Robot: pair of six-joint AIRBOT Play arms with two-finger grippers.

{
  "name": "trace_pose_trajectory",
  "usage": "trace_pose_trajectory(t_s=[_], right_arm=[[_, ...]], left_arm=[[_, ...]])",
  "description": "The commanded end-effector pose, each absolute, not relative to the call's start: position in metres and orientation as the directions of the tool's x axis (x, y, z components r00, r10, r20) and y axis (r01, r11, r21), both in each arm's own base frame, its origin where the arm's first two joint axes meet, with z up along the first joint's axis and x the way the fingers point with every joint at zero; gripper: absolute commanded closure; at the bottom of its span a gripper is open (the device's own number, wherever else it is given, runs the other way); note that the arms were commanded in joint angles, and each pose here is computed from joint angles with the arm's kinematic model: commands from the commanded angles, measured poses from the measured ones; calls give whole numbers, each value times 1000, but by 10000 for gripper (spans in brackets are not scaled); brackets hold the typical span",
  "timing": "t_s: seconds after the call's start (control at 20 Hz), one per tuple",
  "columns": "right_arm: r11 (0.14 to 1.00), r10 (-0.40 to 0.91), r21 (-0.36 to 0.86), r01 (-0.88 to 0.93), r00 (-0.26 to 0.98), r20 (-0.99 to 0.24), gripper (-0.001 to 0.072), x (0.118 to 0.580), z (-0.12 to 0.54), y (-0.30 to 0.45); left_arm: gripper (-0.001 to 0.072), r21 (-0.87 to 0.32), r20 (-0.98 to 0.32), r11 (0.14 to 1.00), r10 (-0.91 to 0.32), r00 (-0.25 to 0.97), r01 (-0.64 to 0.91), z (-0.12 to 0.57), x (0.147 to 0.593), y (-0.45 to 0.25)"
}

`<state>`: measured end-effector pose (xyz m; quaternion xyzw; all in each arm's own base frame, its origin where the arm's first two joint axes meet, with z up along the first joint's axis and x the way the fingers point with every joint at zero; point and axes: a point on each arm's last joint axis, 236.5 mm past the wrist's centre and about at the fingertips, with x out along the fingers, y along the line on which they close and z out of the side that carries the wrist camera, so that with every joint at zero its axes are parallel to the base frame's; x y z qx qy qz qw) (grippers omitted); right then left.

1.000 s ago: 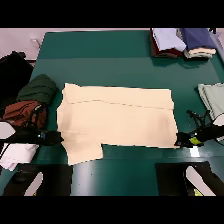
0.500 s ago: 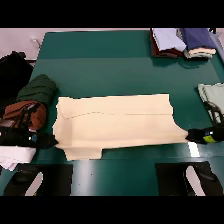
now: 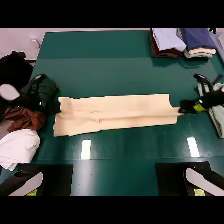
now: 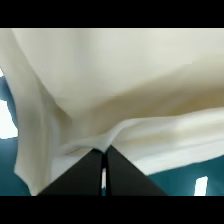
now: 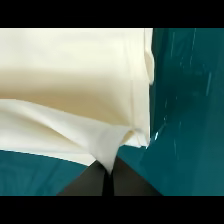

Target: Fold the shirts.

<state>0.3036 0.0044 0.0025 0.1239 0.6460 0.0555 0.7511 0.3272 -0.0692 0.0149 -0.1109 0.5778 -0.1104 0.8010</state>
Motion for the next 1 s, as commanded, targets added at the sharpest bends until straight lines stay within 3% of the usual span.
trace_pose_trajectory(t_s=[0.0,0.15,0.2,0.25,0.3,0.35,0.4,0.5,0.55,0.6,0.65,0.8,0.95], right_arm=[[959,262,275,70,152,-953,698,357,-15,19],[958,269,282,60,166,-949,690,387,-16,21],[951,287,303,65,183,-940,544,397,-13,22],[941,316,334,61,205,-926,423,405,-8,23],[923,361,381,46,234,-903,381,412,1,24],[906,402,423,33,253,-880,329,415,7,24],[888,434,457,39,254,-865,233,413,10,21],[876,446,474,90,222,-867,199,397,1,3],[869,452,480,122,199,-869,198,386,-9,-6],[857,462,488,165,172,-870,196,373,-23,-13],[847,471,493,198,152,-869,186,361,-37,-18],[780,559,565,270,107,-822,178,335,-71,-12],[683,668,676,276,136,-731,180,342,-84,22]], left_arm=[[686,-276,-882,960,-275,384,52,6,389,-61],[685,-274,-865,961,-268,424,48,8,416,-59],[683,-273,-857,961,-267,442,49,12,421,-59],[584,-274,-849,960,-267,457,52,18,425,-59],[285,-281,-841,958,-269,470,46,25,429,-60],[180,-287,-835,957,-271,479,42,31,432,-60],[180,-288,-831,956,-274,484,46,38,434,-61],[181,-321,-822,946,-304,481,49,45,433,-68],[299,-346,-820,937,-326,470,48,45,431,-73],[552,-368,-817,928,-348,460,47,46,428,-78],[678,-386,-810,921,-366,458,54,47,428,-85],[686,-393,-810,915,-394,434,97,45,423,-109],[686,-399,-811,904,-425,401,152,37,419,-146]])
